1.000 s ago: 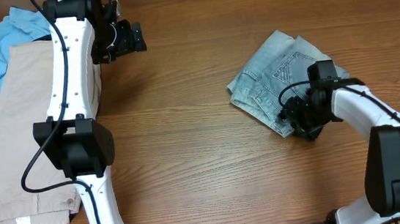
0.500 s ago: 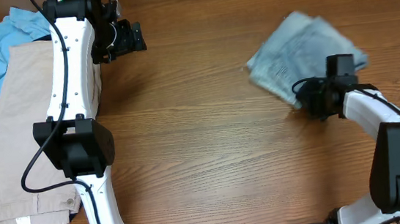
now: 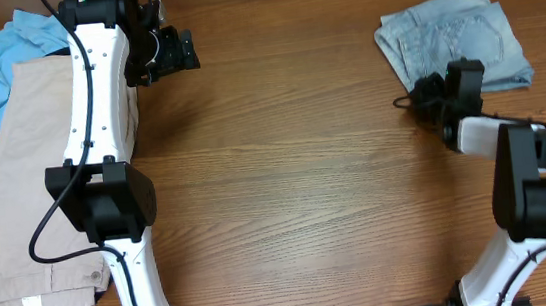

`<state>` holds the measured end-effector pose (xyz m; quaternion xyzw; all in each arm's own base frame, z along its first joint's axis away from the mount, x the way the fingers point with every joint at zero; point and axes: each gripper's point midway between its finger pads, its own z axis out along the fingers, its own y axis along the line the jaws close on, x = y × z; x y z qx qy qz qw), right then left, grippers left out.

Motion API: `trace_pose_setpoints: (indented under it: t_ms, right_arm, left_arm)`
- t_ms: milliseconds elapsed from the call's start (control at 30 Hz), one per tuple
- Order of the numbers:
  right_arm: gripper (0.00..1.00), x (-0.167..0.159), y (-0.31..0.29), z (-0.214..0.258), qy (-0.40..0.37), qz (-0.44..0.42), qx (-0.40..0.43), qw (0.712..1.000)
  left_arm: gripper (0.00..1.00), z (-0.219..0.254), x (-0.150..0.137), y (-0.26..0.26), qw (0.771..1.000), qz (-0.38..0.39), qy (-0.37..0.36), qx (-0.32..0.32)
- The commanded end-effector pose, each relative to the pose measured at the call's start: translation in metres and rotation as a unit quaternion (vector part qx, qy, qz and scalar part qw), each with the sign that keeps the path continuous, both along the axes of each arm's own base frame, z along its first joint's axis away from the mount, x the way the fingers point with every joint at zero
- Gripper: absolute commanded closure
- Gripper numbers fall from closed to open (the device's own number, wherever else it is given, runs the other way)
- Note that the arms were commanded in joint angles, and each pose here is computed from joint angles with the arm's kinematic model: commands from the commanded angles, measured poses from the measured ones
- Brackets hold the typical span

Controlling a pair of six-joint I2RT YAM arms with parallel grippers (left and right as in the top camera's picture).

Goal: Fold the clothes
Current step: 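Grasp the folded shorts with the right gripper and drag them to the upper right, then release the folded shorts and lift the right gripper away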

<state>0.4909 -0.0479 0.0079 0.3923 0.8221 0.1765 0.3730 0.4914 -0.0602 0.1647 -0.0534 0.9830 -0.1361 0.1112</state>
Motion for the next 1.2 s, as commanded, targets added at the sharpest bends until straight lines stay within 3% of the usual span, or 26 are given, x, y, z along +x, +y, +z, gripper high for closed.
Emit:
trace_pose_setpoints:
  t_ms: [0,267,567,600,667,800,833,1033,1167]
  right_arm:
    - [0.96,0.018,0.005,-0.029,0.02,0.024,0.008,0.999]
    - [0.96,0.062,-0.001,0.008,-0.013,0.051,-0.027,0.998]
    - [0.96,0.081,-0.005,0.032,-0.06,0.05,-0.04,0.996]
    - [0.91,0.082,-0.006,0.034,-0.064,0.047,-0.045,0.996]
    - [0.71,0.084,-0.008,0.036,-0.065,0.052,-0.052,0.995]
    - [0.1,0.081,-0.001,0.049,-0.049,0.079,-0.023,0.995]
    - [0.0,0.079,0.002,0.058,-0.047,0.087,-0.013,0.995]
    - [0.0,0.05,0.009,0.14,-0.045,0.125,-0.026,0.991]
    - [0.0,0.011,0.015,0.208,-0.062,0.152,-0.064,0.984]
  left_arm:
    - [0.12,0.011,0.001,-0.003,1.0,-0.01,-0.016,-0.003]
    - [0.12,0.011,0.004,-0.003,1.0,-0.009,-0.022,-0.001]
    - [0.12,0.013,0.011,-0.003,0.999,-0.008,-0.037,-0.002]
    - [0.12,0.014,0.011,-0.003,0.999,-0.008,-0.037,-0.002]
    - [0.12,0.014,0.011,-0.003,0.999,-0.008,-0.037,-0.002]
    - [0.11,0.013,0.01,-0.003,0.999,-0.008,-0.036,-0.002]
    - [0.11,0.013,0.01,-0.003,0.999,-0.008,-0.036,-0.002]
    - [0.0,0.013,0.01,-0.003,0.999,-0.008,-0.035,-0.002]
    - [0.0,0.012,0.007,-0.003,1.0,-0.008,-0.029,-0.002]
